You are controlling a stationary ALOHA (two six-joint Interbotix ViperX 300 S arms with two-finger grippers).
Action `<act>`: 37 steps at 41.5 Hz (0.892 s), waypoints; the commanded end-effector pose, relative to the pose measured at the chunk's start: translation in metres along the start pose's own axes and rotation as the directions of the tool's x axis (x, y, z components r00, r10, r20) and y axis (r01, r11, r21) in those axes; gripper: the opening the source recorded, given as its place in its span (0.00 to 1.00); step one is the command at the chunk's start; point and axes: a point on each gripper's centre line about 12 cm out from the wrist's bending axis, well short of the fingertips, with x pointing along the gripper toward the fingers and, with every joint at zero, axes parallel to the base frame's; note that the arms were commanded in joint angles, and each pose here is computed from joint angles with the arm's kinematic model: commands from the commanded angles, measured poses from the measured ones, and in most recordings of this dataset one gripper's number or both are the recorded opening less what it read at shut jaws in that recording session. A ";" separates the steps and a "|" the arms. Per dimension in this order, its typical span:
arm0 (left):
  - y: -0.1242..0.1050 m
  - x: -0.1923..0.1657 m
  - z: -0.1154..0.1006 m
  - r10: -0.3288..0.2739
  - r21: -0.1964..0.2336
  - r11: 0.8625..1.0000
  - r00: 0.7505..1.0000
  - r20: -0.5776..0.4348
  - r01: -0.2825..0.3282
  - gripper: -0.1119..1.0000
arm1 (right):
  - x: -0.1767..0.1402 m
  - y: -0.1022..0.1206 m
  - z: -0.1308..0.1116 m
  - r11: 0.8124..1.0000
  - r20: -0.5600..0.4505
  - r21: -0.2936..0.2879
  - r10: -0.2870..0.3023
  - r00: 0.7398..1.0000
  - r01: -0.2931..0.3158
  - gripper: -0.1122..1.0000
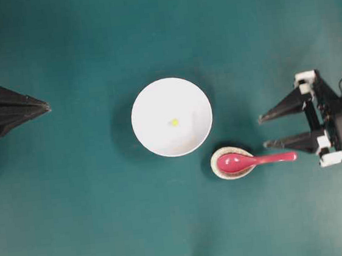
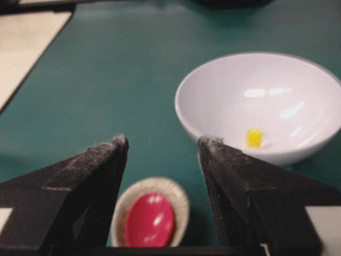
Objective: Scoop the yellow hexagonal prism block from the bowl with a spoon using the right arm.
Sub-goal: 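Move the right gripper toward the pink spoon handle in the spoon rest, then close the right gripper on the pink spoon handle and lift it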
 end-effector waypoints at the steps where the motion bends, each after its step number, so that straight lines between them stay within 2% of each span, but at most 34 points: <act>1: 0.000 0.003 0.010 0.001 0.000 1.000 1.000 0.023 -0.001 0.10 | 0.004 0.005 -0.002 1.000 0.016 0.016 0.006 1.000 -0.007 0.64; 8: 0.000 0.004 0.008 0.001 -0.001 1.000 1.000 0.009 -0.001 0.10 | 0.005 0.014 -0.021 0.999 -0.013 0.052 -0.014 1.000 0.015 0.64; 17: 0.000 0.004 0.007 0.001 -0.002 1.000 1.000 0.005 -0.001 0.10 | 0.006 0.028 -0.039 0.997 -0.012 0.066 -0.036 0.999 0.037 0.64; 24: 0.000 0.004 0.006 0.001 0.000 1.000 1.000 0.002 -0.001 0.10 | 0.007 0.035 -0.054 0.998 -0.037 0.048 -0.047 0.998 0.049 0.64; 37: 0.000 0.004 0.006 0.001 -0.003 1.000 1.000 0.002 -0.001 0.10 | 0.011 0.035 -0.077 0.998 -0.109 0.003 -0.064 0.992 0.065 0.64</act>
